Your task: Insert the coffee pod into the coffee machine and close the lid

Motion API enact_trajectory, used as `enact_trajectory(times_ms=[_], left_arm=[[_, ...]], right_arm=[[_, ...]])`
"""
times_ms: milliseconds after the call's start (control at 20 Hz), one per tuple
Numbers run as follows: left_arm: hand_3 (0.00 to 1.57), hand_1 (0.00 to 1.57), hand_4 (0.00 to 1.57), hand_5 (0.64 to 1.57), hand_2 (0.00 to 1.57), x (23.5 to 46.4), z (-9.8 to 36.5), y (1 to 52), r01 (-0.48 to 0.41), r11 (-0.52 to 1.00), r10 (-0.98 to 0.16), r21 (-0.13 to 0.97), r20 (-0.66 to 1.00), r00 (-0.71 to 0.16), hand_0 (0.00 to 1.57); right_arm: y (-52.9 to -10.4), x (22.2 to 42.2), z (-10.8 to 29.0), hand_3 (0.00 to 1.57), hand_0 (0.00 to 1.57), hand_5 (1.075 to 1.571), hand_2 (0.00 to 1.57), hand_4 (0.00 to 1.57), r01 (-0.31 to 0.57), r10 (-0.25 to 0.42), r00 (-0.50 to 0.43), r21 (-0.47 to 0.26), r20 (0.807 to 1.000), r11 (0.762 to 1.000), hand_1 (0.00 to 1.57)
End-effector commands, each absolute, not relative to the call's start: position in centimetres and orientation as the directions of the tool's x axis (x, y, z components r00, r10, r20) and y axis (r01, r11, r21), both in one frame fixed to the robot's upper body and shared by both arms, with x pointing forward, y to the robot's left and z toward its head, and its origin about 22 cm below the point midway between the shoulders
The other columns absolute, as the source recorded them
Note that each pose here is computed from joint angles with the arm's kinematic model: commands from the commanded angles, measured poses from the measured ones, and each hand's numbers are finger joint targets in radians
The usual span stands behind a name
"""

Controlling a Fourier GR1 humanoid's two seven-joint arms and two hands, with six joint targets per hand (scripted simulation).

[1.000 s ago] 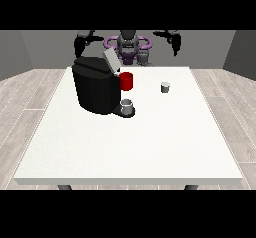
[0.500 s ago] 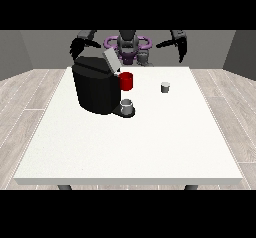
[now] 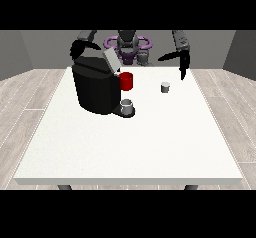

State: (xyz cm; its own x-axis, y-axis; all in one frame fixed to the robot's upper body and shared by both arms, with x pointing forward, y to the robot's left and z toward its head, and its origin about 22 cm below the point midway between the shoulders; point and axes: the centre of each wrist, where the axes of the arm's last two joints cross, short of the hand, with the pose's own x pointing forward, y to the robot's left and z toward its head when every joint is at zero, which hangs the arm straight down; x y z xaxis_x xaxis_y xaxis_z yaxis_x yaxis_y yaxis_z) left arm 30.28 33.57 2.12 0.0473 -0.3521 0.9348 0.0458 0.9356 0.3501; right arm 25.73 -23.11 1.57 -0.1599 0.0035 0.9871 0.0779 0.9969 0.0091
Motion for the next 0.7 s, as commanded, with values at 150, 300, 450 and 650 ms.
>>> enact_trajectory(times_ms=[150, 300, 450, 650], left_arm=[[0.00, 0.00, 0.00, 1.571, 0.00, 32.2, 0.4, 32.8, 0.066, 0.911, -0.411, 0.406, 0.906, 0.100, 0.00], [0.00, 0.00, 0.00, 1.571, 0.00, 31.8, -1.1, 33.2, 0.113, 0.889, -0.456, 0.443, 0.880, 0.137, 0.00], [0.00, 0.00, 0.00, 1.571, 0.00, 33.1, -0.9, 31.4, 0.139, 0.861, -0.506, 0.489, 0.850, 0.148, 0.00], [0.00, 0.00, 0.00, 1.571, 0.46, 34.0, -0.1, 31.1, 0.166, 0.826, -0.558, 0.539, 0.824, 0.097, 0.00]], right_arm=[[-22.4, 26.3, 0.5, 0.00, 0.00, 1.571, 0.00, 0.33, 0.070, 0.027, -0.129, -0.018, 0.991, 0.997, 0.00], [-22.0, 27.0, 1.0, 0.00, 0.00, 1.571, 0.00, 0.36, 0.117, 0.007, -0.109, 0.006, 0.994, 0.993, 0.00], [-20.1, 26.6, 0.3, 0.00, 0.00, 1.571, 0.00, 0.37, 0.101, 0.003, -0.074, 0.004, 0.997, 0.995, 0.00], [-23.0, 28.6, 0.1, 0.00, 0.00, 1.571, 0.00, 0.41, 0.135, 0.032, -0.055, -0.025, 0.998, 0.991, 0.00]])
